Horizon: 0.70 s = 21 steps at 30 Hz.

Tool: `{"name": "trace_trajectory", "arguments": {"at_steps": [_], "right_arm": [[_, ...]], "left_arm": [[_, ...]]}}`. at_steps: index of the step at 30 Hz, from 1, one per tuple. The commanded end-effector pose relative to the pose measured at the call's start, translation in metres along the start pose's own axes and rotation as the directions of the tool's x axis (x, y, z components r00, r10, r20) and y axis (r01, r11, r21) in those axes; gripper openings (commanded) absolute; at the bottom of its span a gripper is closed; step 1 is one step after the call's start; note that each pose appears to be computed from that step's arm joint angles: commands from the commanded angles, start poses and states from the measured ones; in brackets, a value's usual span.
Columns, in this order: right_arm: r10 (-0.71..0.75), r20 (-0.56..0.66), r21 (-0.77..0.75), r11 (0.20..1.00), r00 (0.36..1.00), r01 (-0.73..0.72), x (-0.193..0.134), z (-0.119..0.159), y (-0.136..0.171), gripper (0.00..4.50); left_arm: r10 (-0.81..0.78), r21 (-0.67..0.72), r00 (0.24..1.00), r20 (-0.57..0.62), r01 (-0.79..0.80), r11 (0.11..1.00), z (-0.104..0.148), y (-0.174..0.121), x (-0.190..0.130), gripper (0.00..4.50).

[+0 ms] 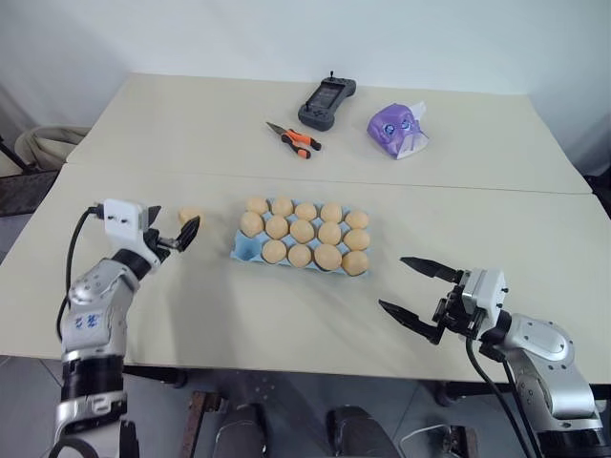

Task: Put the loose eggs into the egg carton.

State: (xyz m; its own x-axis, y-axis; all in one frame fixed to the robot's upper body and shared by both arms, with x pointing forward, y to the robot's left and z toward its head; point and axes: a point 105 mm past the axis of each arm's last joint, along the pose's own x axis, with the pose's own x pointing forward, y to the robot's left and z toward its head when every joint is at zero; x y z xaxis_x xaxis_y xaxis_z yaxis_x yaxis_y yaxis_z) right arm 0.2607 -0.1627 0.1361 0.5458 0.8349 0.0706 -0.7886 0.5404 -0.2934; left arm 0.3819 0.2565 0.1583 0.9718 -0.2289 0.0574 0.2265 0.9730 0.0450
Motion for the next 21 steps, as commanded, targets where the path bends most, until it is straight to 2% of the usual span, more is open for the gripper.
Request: {"name": "trace_trajectory", "arguments": {"at_steps": [1,6,9,12,19,21], "right_arm": [[-0.002,0.019,-0.008,1.000,1.000,0.002,0.002,0.005,0.004,4.50],[-0.009,0.022,-0.004,1.000,1.000,0.009,0.003,0.003,0.006,4.50],[-0.014,0.028,-0.003,1.000,1.000,0.014,0.005,0.004,0.005,4.50],[-0.017,0.030,-0.005,1.000,0.999,0.017,0.006,0.004,0.004,4.50],[-0.025,0.031,-0.008,1.000,0.999,0.025,0.006,0.003,0.001,4.50],[-0.023,0.032,-0.007,1.000,0.999,0.023,0.007,0.002,0.001,4.50]], "left_arm": [[-0.004,0.006,1.000,-0.019,0.004,1.000,-0.002,-0.007,0.014,4.49],[-0.059,-0.017,0.998,-0.036,0.058,0.998,-0.008,-0.023,0.026,4.49],[-0.023,-0.006,0.997,-0.069,0.023,1.000,-0.014,-0.017,0.030,4.49],[0.009,0.014,0.998,-0.068,-0.008,1.000,-0.012,-0.010,0.031,3.94],[-0.016,0.019,0.999,-0.039,0.017,1.000,-0.010,-0.007,0.025,1.73],[-0.042,0.022,0.999,-0.029,0.043,0.999,-0.011,-0.009,0.023,1.73]]}}
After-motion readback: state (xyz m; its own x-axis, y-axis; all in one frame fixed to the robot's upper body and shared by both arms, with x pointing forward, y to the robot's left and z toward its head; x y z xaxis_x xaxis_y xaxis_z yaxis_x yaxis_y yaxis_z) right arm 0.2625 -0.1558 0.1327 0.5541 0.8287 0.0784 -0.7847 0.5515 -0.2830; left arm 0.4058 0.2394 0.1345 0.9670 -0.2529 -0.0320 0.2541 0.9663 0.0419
